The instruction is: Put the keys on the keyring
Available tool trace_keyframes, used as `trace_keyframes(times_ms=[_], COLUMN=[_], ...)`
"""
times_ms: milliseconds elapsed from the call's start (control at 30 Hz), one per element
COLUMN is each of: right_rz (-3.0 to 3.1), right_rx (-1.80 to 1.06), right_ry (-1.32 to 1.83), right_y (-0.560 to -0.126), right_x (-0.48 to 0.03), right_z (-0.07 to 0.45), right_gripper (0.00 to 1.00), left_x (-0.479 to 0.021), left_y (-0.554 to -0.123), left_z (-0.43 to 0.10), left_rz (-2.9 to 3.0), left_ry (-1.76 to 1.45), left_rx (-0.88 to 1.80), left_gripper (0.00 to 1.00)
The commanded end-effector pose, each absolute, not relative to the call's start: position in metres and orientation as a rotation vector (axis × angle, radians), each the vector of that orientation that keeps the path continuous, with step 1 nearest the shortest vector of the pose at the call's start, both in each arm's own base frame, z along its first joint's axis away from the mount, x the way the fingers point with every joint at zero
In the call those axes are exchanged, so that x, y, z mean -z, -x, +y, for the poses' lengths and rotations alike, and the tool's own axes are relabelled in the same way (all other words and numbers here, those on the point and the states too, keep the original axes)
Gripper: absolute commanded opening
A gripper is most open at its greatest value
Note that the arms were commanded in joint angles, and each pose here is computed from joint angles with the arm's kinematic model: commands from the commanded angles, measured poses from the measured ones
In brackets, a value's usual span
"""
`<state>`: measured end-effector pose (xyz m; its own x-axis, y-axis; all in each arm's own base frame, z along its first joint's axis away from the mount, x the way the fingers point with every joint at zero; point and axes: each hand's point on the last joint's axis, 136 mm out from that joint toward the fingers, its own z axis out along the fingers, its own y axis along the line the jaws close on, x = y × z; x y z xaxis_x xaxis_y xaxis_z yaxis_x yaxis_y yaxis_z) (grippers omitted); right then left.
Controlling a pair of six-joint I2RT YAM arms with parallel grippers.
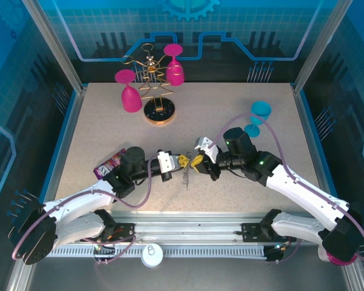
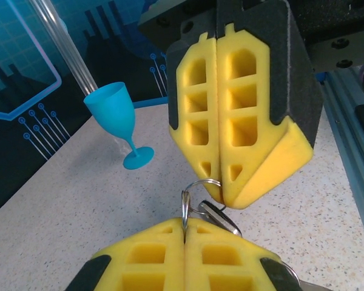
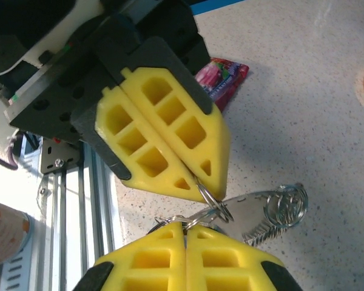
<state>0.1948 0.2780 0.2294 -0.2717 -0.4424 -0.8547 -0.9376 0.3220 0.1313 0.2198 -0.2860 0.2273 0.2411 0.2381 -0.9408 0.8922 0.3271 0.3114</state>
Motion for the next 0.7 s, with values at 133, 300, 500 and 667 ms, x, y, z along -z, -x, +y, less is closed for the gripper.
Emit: trace_keyframes(times_ms=[133, 300, 500, 667], right_rz=[1.972, 1.981, 1.988, 1.950], right_rx=[-0.829, -0.888, -0.996, -0.949], right_ry=[1.139, 1.155, 1.190, 1.156], right_y=[-0.202, -0.202, -0.197, -0.205], right_x=[-0.209, -0.208, -0.204, -0.220], right_z=[0.258, 0.266, 0.278, 0.271], right_gripper=[0.00, 0.00, 0.00, 0.18], left_x=[-0.250, -0.257, -0.261, -0.256], left_y=[-0.213, -0.204, -0.196, -0.200], left_z=[-0.285, -0.287, -0.290, -0.290], left_rz=[1.175, 1.117, 1.072, 1.097], left_ry=[-1.160, -1.172, -1.187, -1.187], left_rx=[0.628, 0.672, 0.712, 0.703], left_gripper=[0.00, 0.00, 0.00, 0.00])
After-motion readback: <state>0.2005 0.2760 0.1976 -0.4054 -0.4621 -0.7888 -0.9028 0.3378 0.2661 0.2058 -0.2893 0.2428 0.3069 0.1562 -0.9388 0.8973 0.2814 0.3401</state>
